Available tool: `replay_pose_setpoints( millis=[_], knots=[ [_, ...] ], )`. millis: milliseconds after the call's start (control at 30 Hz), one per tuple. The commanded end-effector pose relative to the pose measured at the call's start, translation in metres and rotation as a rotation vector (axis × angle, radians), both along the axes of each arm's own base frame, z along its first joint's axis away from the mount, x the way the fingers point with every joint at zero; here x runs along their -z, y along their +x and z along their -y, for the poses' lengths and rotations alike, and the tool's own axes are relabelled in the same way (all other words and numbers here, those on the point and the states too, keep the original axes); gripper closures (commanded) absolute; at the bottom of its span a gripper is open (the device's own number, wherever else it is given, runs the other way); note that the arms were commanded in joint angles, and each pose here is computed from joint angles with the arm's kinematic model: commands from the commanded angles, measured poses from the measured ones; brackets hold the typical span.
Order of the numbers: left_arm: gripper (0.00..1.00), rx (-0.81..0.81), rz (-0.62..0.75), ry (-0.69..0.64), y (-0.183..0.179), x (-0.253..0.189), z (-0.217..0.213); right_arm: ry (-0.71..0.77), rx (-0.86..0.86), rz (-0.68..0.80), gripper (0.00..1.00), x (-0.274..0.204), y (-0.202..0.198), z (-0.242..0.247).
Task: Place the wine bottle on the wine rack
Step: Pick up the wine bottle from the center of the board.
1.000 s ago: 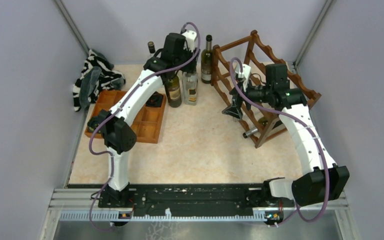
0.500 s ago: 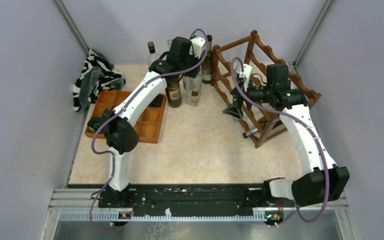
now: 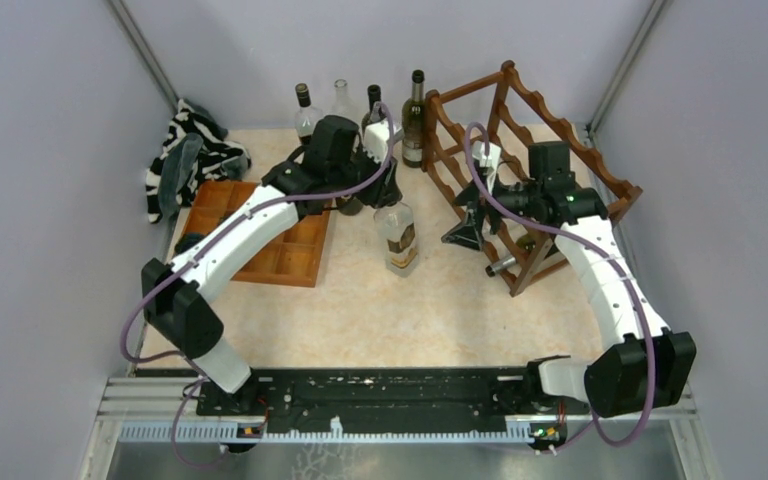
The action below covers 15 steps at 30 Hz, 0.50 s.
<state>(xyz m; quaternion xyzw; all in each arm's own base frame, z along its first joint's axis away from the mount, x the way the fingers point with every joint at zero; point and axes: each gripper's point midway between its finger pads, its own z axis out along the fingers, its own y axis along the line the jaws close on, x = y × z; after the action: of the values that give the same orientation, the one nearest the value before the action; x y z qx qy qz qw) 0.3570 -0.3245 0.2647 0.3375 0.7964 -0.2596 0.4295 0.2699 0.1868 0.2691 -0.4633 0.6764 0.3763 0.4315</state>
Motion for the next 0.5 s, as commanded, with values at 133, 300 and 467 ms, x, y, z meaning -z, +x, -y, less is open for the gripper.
replay_pose_setpoints(
  millis=[133,300,467],
  knots=[
    [1.00,0.124,0.102,-0.292,-0.041,-0.082,0.010,0.074,-0.152,0.069,0.02,-0.012,-0.020,-0.019],
    [1.00,0.179,0.096,-0.351,-0.061,-0.084,0.009,0.066,-0.210,0.074,0.02,-0.002,-0.028,-0.028],
    [1.00,0.228,0.090,-0.370,-0.077,-0.075,0.006,0.013,-0.226,0.095,0.02,0.011,-0.026,-0.036]
  ],
)
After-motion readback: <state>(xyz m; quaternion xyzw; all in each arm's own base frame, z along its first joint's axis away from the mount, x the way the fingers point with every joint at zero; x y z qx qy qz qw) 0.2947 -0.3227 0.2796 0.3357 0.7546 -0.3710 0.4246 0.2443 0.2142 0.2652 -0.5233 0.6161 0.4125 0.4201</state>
